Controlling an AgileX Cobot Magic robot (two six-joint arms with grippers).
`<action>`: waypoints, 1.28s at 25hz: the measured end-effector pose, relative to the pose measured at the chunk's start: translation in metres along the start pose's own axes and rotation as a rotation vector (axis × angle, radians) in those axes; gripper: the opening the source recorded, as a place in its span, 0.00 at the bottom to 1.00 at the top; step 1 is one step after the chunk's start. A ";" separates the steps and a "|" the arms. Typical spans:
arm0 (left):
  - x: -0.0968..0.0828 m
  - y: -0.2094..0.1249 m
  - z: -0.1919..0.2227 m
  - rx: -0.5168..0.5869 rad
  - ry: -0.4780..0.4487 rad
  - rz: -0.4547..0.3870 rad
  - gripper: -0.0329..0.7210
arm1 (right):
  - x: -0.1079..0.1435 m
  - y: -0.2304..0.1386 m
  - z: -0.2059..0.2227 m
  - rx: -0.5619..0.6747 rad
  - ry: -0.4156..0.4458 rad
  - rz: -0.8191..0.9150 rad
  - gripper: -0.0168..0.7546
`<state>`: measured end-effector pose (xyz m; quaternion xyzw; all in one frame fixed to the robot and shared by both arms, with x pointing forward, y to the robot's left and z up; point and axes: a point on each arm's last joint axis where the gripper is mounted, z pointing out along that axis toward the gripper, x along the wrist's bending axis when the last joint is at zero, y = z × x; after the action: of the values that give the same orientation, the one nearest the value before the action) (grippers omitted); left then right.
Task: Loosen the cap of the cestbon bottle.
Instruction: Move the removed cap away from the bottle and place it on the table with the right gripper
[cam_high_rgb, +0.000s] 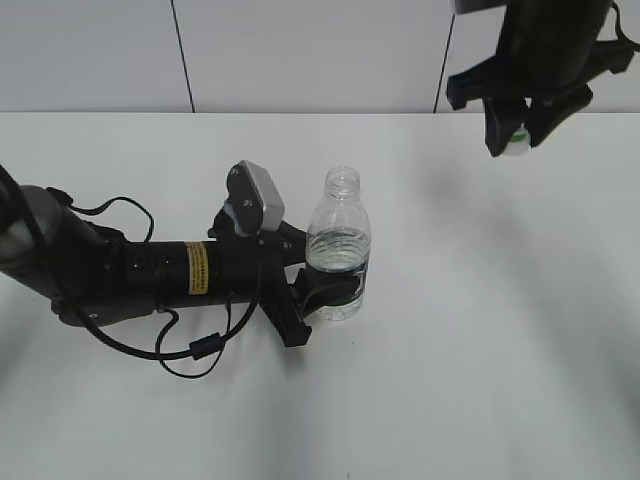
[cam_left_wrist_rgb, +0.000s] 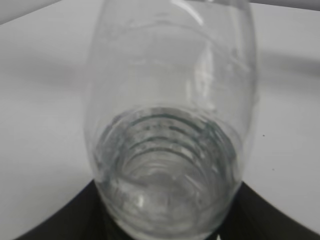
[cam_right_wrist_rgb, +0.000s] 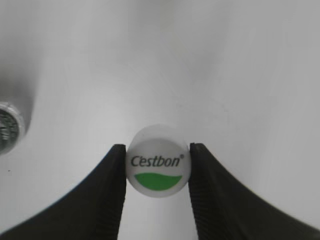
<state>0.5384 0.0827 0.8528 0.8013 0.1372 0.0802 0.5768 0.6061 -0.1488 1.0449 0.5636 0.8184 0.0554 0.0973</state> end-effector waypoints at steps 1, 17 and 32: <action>0.000 0.000 0.000 -0.001 0.002 -0.001 0.52 | -0.005 -0.003 0.005 0.022 -0.004 0.020 0.41; 0.015 0.002 -0.001 -0.041 0.162 -0.040 0.51 | 0.012 -0.036 0.097 -0.060 0.145 0.168 0.41; 0.020 0.007 -0.003 -0.100 0.212 -0.074 0.51 | 0.018 -0.031 0.154 -0.071 0.144 0.216 0.41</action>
<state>0.5571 0.0893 0.8596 0.7530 0.2229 0.1496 0.6008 0.6056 -0.1465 0.8866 0.6393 0.7553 0.1349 0.0518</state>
